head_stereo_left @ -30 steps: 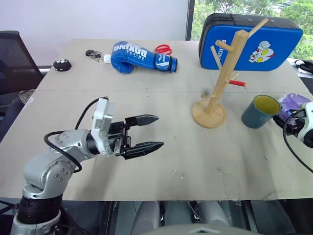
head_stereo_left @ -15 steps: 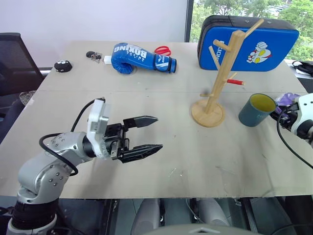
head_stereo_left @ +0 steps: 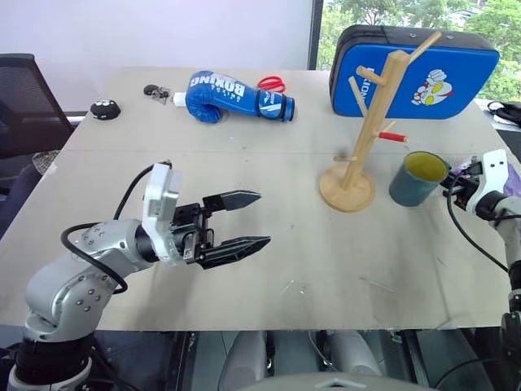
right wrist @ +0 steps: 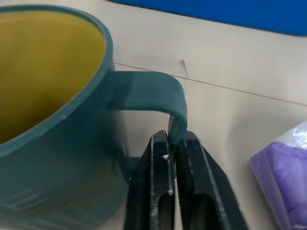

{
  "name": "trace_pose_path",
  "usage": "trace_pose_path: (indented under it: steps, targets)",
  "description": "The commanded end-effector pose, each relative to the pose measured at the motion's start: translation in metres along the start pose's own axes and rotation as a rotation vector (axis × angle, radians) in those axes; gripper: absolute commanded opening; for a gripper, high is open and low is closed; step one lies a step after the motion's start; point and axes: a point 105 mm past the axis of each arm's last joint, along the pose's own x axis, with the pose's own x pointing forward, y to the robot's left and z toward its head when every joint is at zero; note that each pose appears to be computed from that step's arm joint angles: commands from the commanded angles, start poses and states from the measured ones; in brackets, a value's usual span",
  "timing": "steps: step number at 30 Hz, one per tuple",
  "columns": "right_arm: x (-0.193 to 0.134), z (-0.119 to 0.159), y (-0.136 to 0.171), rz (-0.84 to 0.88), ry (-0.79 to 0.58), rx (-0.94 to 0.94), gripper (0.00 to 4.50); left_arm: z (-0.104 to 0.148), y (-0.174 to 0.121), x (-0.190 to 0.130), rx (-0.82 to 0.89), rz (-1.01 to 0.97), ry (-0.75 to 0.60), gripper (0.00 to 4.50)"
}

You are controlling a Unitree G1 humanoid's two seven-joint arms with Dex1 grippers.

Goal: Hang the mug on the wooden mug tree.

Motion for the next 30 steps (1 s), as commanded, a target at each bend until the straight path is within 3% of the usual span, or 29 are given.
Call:
trace_pose_path:
  steps: [1,14,19,30]
  targets:
    - [-0.008,0.017,-0.004,0.0,-0.052,-0.032,0.03,0.01,-0.008,0.002,0.044,-0.021,-0.009,4.5]
    - [-0.047,0.039,0.011,0.031,-0.124,-0.038,0.03,0.009,-0.007,0.007,0.025,-0.034,-0.028,4.5]
    - [-0.071,0.078,0.047,0.177,-0.204,-0.114,0.03,0.014,-0.005,0.005,0.09,0.002,-0.072,4.5]
    - [-0.084,0.127,0.106,0.397,-0.166,-0.338,0.03,0.024,-0.014,-0.021,0.058,-0.016,-0.131,4.5]
